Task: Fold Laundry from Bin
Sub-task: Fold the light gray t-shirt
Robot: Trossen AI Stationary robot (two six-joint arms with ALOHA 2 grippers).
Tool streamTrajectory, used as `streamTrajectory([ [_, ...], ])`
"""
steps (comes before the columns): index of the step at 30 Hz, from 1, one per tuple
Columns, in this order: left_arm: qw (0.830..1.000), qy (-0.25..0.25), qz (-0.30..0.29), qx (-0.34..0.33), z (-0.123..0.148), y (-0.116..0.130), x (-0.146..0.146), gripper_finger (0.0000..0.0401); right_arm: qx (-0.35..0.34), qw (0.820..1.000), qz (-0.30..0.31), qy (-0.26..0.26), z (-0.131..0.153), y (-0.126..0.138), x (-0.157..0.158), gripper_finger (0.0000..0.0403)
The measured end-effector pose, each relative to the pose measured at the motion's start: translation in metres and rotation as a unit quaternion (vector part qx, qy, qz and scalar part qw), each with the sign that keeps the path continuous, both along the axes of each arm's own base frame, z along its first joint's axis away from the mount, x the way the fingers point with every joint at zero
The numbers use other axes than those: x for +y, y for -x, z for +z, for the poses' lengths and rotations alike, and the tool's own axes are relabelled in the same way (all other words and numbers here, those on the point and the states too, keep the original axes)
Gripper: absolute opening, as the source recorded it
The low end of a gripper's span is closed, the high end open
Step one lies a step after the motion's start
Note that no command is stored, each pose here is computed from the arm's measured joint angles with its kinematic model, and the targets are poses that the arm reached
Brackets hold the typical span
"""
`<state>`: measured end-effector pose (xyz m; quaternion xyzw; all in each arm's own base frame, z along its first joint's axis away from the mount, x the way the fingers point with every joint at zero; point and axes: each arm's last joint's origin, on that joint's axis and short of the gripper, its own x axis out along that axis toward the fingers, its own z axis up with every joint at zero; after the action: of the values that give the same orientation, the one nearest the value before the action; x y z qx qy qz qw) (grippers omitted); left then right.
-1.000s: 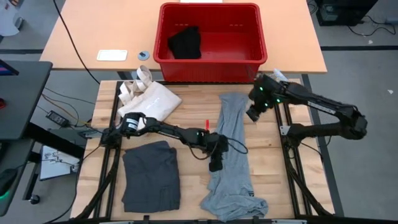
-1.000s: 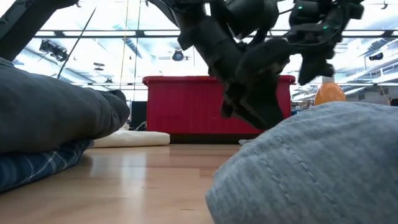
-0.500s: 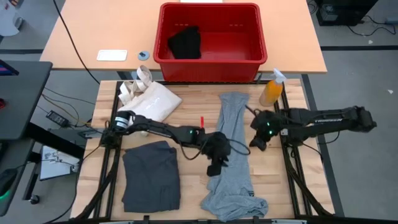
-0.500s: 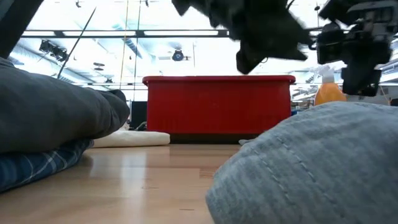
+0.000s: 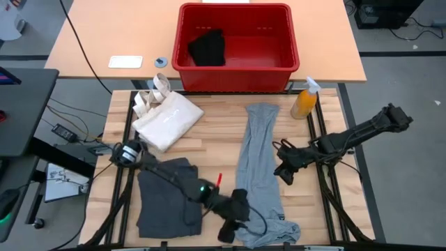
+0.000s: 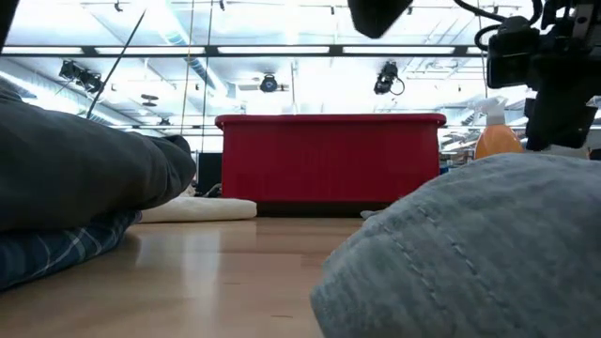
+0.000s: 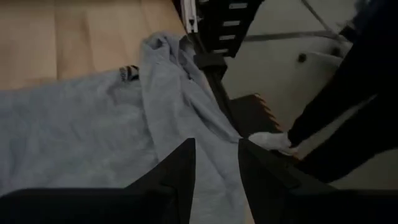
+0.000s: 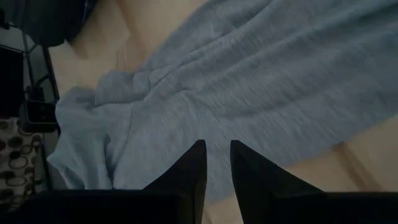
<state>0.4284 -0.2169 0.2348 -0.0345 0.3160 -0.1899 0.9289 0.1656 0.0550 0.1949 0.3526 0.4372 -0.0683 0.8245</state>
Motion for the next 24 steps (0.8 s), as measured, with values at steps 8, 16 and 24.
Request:
streamTrajectory([
  [8, 0.995, 0.089, 0.053, 0.008, -0.016, -0.009, -0.024, 0.0183, 0.053, 0.998, 0.024, 0.011, -0.017, -0.007, 0.006, 0.0082],
  [16, 0.996, 0.084, 0.035, 0.001, -0.002, -0.032, -0.053, 0.0245, 0.081, 0.997, -0.005, -0.001, -0.027, -0.013, 0.009, 0.0082],
  [24, 0.999, 0.025, 0.004, 0.030, -0.037, -0.038, -0.072, 0.0250, 0.082, 0.995, -0.051, -0.022, -0.028, -0.011, 0.019, 0.0082],
])
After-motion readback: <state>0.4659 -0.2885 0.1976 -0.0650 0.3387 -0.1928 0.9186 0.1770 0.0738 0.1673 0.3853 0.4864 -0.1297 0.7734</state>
